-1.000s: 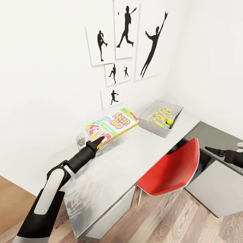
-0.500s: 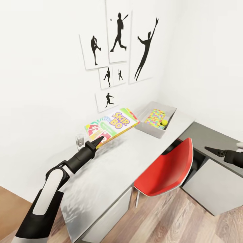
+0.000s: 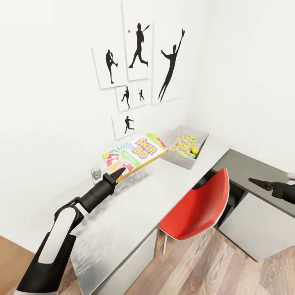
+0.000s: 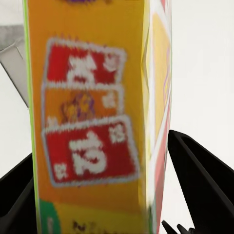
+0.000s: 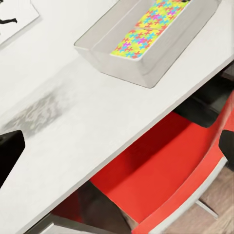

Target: Put all the toys in the child's room - the three board games (two on the bed and one on the table), the two jigsaw puzzles on the table, and the tennis ball on the table - inside the toy box on the table in the child's room.

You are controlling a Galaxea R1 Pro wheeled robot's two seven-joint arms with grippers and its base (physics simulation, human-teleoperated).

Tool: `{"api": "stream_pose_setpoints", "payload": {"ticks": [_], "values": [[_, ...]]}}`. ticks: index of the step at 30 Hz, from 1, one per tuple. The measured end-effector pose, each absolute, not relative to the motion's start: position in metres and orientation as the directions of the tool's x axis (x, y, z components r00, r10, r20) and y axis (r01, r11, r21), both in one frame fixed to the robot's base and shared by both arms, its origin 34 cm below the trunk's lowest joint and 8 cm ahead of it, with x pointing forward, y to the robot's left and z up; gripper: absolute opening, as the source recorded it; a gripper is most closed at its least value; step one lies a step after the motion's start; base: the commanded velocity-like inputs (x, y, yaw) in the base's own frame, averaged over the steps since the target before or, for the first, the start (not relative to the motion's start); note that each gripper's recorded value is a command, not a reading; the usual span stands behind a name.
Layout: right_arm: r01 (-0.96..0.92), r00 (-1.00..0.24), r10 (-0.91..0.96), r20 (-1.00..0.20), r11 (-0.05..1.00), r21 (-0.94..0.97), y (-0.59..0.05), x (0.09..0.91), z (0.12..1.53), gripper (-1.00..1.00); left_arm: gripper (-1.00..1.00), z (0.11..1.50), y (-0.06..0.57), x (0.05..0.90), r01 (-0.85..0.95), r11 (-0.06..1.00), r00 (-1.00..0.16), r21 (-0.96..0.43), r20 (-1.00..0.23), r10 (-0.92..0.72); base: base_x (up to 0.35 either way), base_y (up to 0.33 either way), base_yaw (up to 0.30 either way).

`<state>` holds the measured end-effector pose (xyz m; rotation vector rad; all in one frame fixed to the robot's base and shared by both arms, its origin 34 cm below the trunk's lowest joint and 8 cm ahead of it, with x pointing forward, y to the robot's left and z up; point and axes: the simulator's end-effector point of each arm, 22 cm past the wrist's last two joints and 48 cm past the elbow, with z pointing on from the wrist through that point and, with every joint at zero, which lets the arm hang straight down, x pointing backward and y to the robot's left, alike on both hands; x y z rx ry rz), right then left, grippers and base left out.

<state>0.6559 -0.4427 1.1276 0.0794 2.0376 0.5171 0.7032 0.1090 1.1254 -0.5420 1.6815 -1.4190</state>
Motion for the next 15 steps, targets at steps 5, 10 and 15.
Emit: {"api": "stream_pose_setpoints", "payload": {"ticks": [5,10,15], "values": [[-0.160,-0.500,0.267,-0.824,0.907,0.390,-0.443,0.655,1.132,1.00,-1.00,1.136,0.108,0.699,0.226,0.236,-0.545,-0.945,-0.324,-0.773,0.000,0.000,-0.074],[-0.162,-0.494,0.267,-0.828,0.907,0.389,-0.443,0.654,1.136,1.00,-1.00,1.150,0.113,0.692,0.283,0.201,-0.533,-0.938,-0.328,-0.780,0.000,0.000,-0.072],[-0.165,-0.487,0.267,-0.831,0.907,0.388,-0.443,0.652,1.140,1.00,-1.00,1.156,0.121,0.688,0.307,0.193,-0.520,-0.932,-0.334,-0.786,0.000,0.000,-0.072]]}}
